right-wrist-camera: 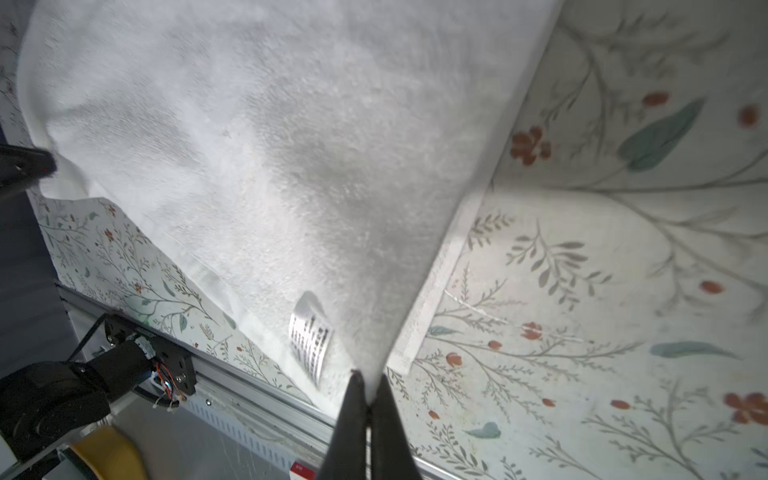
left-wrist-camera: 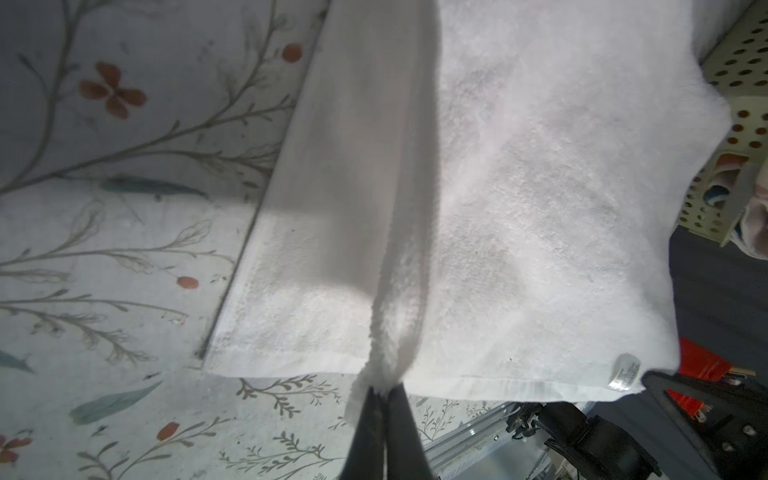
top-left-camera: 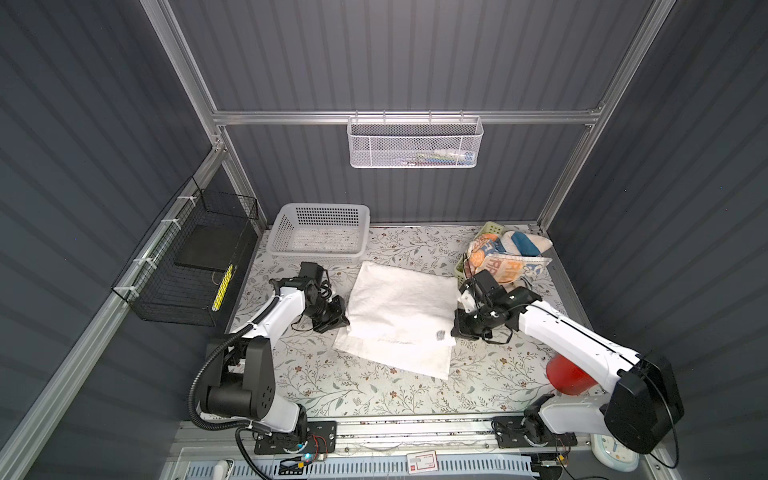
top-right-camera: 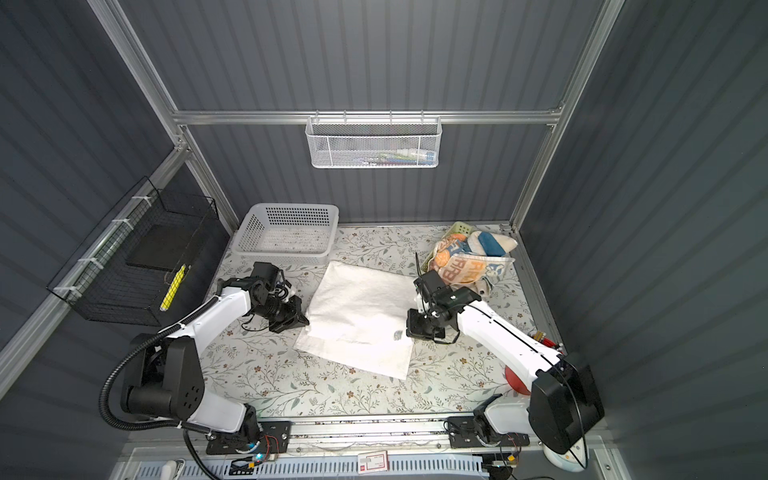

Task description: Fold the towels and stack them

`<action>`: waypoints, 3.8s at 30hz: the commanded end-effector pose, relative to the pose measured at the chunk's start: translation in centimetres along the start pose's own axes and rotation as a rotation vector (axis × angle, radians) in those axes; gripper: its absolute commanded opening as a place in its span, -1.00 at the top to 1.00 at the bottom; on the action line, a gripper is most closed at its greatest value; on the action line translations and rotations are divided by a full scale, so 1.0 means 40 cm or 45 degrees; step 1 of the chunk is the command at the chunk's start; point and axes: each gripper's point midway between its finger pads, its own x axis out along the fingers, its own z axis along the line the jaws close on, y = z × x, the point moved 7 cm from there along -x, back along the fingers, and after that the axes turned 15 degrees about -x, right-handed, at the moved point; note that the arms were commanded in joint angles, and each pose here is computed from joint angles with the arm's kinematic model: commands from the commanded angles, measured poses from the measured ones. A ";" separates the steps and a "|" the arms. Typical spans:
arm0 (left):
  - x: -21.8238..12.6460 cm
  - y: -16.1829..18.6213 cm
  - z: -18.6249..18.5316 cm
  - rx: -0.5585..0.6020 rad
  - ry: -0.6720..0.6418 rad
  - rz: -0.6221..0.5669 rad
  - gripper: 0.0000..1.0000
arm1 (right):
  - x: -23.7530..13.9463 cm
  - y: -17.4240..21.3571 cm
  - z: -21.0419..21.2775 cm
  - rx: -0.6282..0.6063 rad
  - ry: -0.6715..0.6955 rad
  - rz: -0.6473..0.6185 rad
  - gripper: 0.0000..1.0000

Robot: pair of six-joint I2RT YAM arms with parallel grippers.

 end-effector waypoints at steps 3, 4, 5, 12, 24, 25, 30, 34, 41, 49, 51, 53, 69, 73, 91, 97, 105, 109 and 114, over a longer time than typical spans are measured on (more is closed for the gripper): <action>0.088 0.010 0.093 -0.097 -0.056 0.101 1.00 | 0.088 0.015 -0.017 0.097 -0.063 0.060 1.00; 0.099 0.011 0.107 -0.114 -0.068 0.105 1.00 | 0.097 0.013 -0.020 0.095 -0.063 0.058 1.00; 0.112 0.014 0.120 -0.134 -0.078 0.116 1.00 | 0.107 0.012 -0.022 0.090 -0.064 0.064 1.00; 0.136 0.078 0.185 -0.258 -0.099 0.144 1.00 | 0.143 0.005 -0.057 0.040 -0.001 0.133 1.00; -0.050 0.152 0.117 -0.259 -0.003 -0.063 1.00 | 0.038 -0.008 -0.050 -0.023 0.067 0.128 1.00; -0.066 0.152 0.111 -0.243 -0.015 -0.070 1.00 | 0.031 -0.003 -0.045 -0.011 0.055 0.134 1.00; -0.080 0.151 0.104 -0.224 -0.070 -0.037 1.00 | 0.019 0.035 -0.012 0.026 -0.020 0.154 1.00; -0.034 0.151 0.142 -0.292 -0.138 0.013 1.00 | 0.069 0.072 -0.022 0.065 -0.036 0.218 1.00; -0.015 0.130 0.181 -0.321 -0.301 -0.043 0.05 | 0.125 0.081 -0.044 0.068 0.024 0.316 0.09; -0.101 0.065 0.094 -0.191 -0.257 -0.246 0.04 | 0.059 0.031 -0.026 -0.012 0.161 0.225 0.00; -0.084 0.059 0.075 -0.162 -0.227 -0.233 0.12 | 0.066 0.023 -0.012 -0.027 0.141 0.207 0.10; -0.048 0.063 0.055 -0.126 -0.208 -0.194 0.19 | 0.087 0.025 0.005 -0.042 0.109 0.216 0.20; 0.059 0.206 0.213 -0.297 -0.454 -0.077 0.65 | 0.177 0.174 -0.006 0.013 0.097 0.351 0.67; -0.004 0.192 0.171 -0.256 -0.437 -0.182 0.56 | 0.098 0.097 0.040 -0.071 0.098 0.225 0.48; 0.086 -0.246 -0.170 0.103 0.042 -0.413 -0.33 | 0.089 -0.344 -0.073 -0.219 0.414 -0.115 0.13; 0.136 -0.312 -0.166 0.105 0.074 -0.443 -0.29 | 0.156 -0.347 -0.095 -0.219 0.418 -0.035 0.15; 0.161 -0.319 -0.155 0.113 0.108 -0.432 -0.03 | 0.218 -0.341 -0.120 -0.224 0.438 0.019 0.16; 0.143 -0.296 -0.138 0.128 0.114 -0.457 0.52 | 0.239 -0.322 -0.108 -0.238 0.425 0.044 0.17; 0.100 -0.241 -0.109 0.155 0.102 -0.494 1.00 | 0.259 -0.264 -0.068 -0.260 0.411 0.088 0.18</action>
